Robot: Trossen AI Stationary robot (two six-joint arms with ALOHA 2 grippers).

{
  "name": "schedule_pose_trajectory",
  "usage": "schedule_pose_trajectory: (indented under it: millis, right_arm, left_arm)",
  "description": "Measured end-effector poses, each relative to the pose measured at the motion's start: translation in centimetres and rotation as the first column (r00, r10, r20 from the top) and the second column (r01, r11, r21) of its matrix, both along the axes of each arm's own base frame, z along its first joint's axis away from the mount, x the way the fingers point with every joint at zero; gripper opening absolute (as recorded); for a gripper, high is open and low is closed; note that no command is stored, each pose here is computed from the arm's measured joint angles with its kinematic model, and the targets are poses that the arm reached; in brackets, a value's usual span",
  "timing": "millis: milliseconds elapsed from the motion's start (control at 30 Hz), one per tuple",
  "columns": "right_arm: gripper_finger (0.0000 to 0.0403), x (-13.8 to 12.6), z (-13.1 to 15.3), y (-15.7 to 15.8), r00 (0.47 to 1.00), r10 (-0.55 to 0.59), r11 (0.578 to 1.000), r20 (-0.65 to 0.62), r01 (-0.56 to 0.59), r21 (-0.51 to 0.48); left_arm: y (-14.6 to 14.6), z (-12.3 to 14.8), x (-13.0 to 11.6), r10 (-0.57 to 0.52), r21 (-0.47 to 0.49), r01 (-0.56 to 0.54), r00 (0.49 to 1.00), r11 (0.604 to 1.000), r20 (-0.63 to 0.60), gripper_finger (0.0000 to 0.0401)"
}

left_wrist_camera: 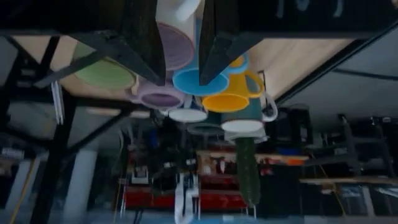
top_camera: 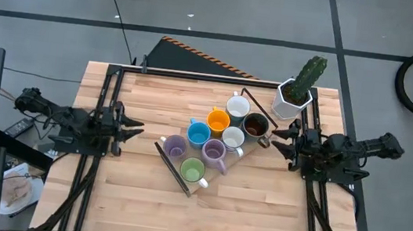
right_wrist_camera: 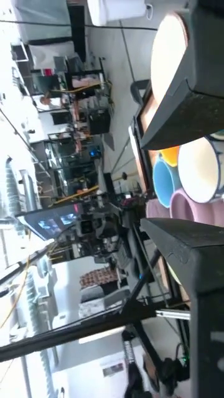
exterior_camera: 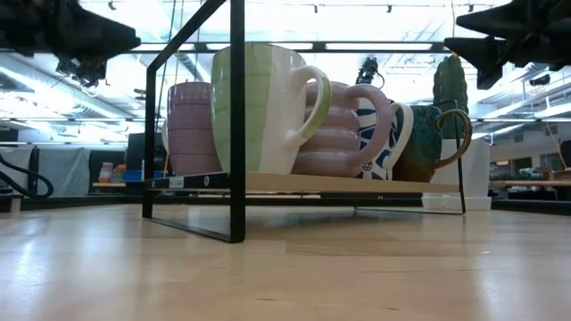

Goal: Place coffee mugs
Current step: Return to Home Position

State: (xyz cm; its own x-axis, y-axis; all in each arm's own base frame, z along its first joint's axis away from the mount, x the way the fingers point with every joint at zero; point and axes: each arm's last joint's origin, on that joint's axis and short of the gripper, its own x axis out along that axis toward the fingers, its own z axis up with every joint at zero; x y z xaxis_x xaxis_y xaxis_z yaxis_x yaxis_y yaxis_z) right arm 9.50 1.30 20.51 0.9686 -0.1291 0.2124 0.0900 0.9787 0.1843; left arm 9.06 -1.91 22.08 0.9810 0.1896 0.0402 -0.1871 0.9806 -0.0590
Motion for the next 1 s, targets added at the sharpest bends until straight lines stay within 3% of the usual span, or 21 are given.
schedule_pose_trajectory:
  millis: [200,367,500,633,733,1000]
  right_arm:
    - [0.0192,-0.9,0.4,-0.8,0.998,-0.049,0.999,-0.026,0.048,-0.016]
    - [0.0189,-1.0,0.7,-0.8,0.998,-0.055,0.997,-0.040,0.053,-0.049]
    - [0.0190,-1.0,0.7,-1.1,0.988,-0.151,0.989,-0.045,0.150,-0.013]
    - [0.0190,-1.0,0.7,-1.2,0.982,-0.182,0.983,-0.048,0.182,0.006]
    - [0.0190,-1.0,0.8,-1.2,0.984,-0.175,0.984,-0.040,0.176,0.007]
    - [0.0190,-1.0,0.8,-1.1,0.984,-0.171,0.985,-0.039,0.172,0.007]
  left_arm:
    - [0.4,-2.3,-0.3,0.018,-0.024,-0.017,0.998,1.000,0.066,0.0102]
    - [0.0,-3.5,-0.1,-0.069,-0.022,0.070,0.996,0.997,0.059,0.0102]
    - [-0.3,-4.2,0.2,-0.149,-0.040,0.153,0.985,0.987,0.082,0.0102]
    - [-0.4,-3.7,0.1,-0.201,-0.049,0.211,0.967,0.976,0.153,0.0102]
    - [-0.4,-3.3,0.0,-0.191,-0.143,0.223,0.960,0.964,0.206,0.0102]
    - [-0.4,-3.5,0.1,-0.191,-0.196,0.231,0.960,0.953,0.203,0.0103]
